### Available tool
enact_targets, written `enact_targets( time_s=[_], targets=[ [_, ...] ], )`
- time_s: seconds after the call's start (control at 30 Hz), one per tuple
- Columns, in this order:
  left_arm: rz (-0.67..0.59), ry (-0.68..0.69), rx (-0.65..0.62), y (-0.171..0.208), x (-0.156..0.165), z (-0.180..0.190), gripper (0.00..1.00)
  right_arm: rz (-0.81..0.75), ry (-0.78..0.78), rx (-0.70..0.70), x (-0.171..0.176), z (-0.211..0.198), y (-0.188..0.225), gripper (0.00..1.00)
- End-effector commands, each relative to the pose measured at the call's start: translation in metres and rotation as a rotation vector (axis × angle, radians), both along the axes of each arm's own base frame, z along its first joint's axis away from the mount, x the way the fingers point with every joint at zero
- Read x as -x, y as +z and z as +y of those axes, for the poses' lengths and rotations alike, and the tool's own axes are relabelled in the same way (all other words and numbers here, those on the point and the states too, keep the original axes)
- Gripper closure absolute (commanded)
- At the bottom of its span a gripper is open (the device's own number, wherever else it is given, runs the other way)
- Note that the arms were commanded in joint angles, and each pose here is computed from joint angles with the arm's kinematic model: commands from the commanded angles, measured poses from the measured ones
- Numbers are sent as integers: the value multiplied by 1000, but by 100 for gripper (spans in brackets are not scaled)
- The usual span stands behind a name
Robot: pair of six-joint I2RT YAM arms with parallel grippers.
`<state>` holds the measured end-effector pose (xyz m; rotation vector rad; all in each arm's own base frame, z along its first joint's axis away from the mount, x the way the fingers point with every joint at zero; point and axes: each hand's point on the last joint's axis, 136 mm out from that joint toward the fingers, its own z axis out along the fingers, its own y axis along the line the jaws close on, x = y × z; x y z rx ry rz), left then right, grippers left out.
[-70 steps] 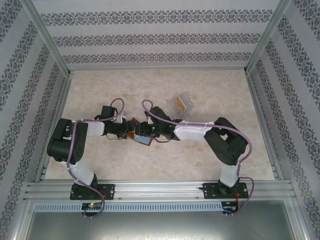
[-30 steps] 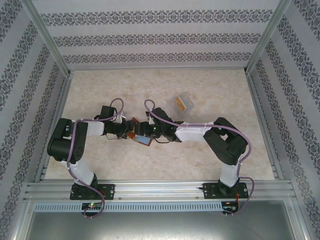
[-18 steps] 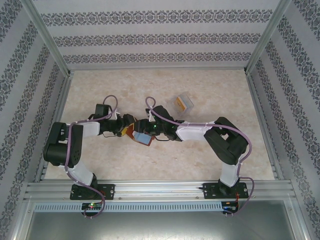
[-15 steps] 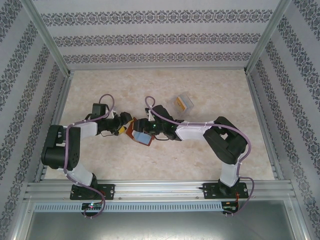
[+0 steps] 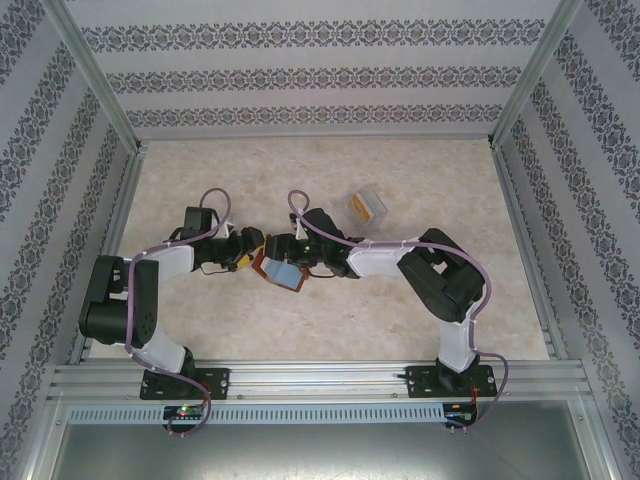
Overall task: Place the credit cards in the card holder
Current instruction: Flip over the card slot in the card holder.
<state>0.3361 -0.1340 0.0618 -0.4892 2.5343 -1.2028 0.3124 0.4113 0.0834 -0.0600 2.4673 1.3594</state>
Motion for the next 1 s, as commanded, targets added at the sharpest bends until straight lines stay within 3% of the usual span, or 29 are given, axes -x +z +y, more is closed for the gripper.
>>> enact_targets(
  time_s=[0.0,0.2,0.37,0.67,0.83,0.97],
  targets=[
    [10,-56,26,-3,13,-11,21,0,-20,-32,-17,8,2,40],
    [12,-51,80,-5,16,-16,22,36,-43,-85,-27,14,7,38],
    [2,-50,94,-3,19,-17,33,62,-67,-103,-35,13,5,38],
    [-33,-43,95,6,19,-16,31,101,-120,-131,-44,4,-4,38],
    [-36,-37,101,5,19,-16,39,105,-119,-129,-42,1,-6,45],
    [-40,-39,104,6,20,-16,40,117,-126,-125,-41,1,-12,56]
  ],
)
